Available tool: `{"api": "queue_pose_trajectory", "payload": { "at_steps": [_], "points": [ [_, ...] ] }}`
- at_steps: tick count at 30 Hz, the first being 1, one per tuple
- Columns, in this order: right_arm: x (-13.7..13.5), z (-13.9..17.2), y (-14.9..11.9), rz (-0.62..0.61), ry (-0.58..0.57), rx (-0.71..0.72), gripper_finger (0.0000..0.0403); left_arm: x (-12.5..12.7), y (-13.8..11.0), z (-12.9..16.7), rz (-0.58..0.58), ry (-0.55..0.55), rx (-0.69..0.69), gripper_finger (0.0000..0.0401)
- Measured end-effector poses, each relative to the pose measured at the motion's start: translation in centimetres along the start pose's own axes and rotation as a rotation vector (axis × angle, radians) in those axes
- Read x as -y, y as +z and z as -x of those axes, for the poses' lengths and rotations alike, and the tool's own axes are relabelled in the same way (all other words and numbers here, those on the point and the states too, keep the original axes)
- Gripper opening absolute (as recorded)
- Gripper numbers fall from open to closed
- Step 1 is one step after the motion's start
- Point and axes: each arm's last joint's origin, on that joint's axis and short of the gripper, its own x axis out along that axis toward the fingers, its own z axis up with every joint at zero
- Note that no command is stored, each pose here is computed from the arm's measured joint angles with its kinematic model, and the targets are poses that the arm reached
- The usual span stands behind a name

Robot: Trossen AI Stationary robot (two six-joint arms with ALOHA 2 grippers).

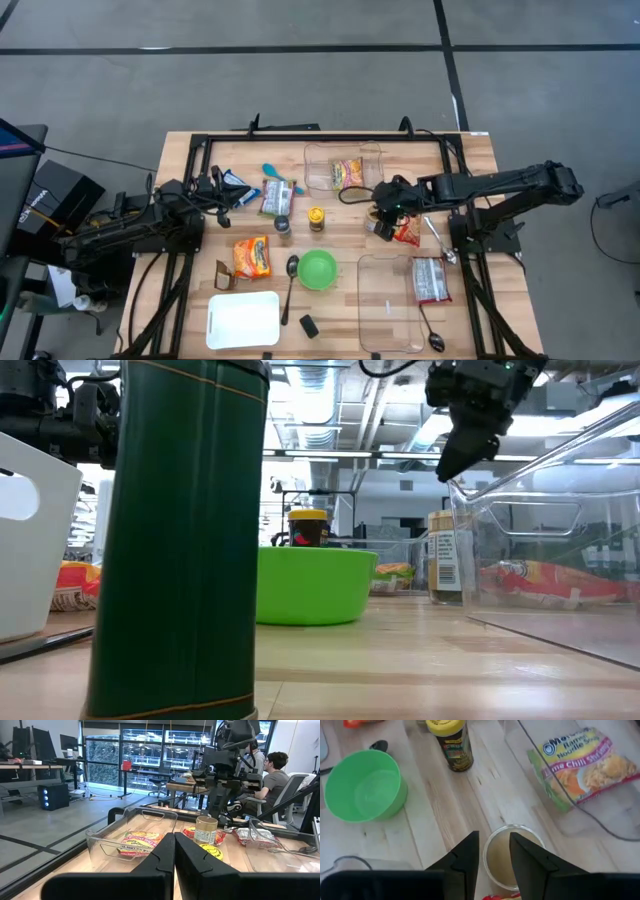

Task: Pick & Place Food Item
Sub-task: Put the gold seasoning into the bottom transparent bin

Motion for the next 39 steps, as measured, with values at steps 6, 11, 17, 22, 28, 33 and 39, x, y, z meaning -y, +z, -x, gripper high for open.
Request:
{"api": "queue_pose_trajectory", "payload": {
  "at_steps": [6,11,17,22,28,33,39],
  "points": [
    [0.0,-0.1,-0.1,0.038,-0.003,-0.008,0.0102,0.0,0.0,0.0,0.000,0.000,0.000,0.0001],
    [0.2,-0.1,0.0,0.032,-0.006,-0.009,0.0102,0.0,0.0,0.0,0.000,-0.001,0.000,0.0001],
    [0.5,-0.1,-0.3,0.022,-0.026,-0.046,0.0106,0.0,0.0,0.0,0.000,0.000,0.000,0.0001],
    [0.7,-0.2,-0.3,0.008,-0.032,-0.050,0.0144,0.0,0.0,0.0,0.000,0.000,0.000,0.0001],
    [1.1,-0.2,-0.1,-0.049,-0.045,-0.050,0.0230,0.0,0.0,0.0,0.000,0.000,0.000,0.0001],
    [1.5,-0.3,0.0,-0.065,-0.054,-0.051,0.0278,0.0,0.0,0.0,0.000,0.000,0.000,0.0001],
    [1.7,-0.4,0.0,-0.147,-0.060,-0.047,0.0288,0.0,0.0,0.0,0.000,0.000,0.001,0.0001]
  ]
}}
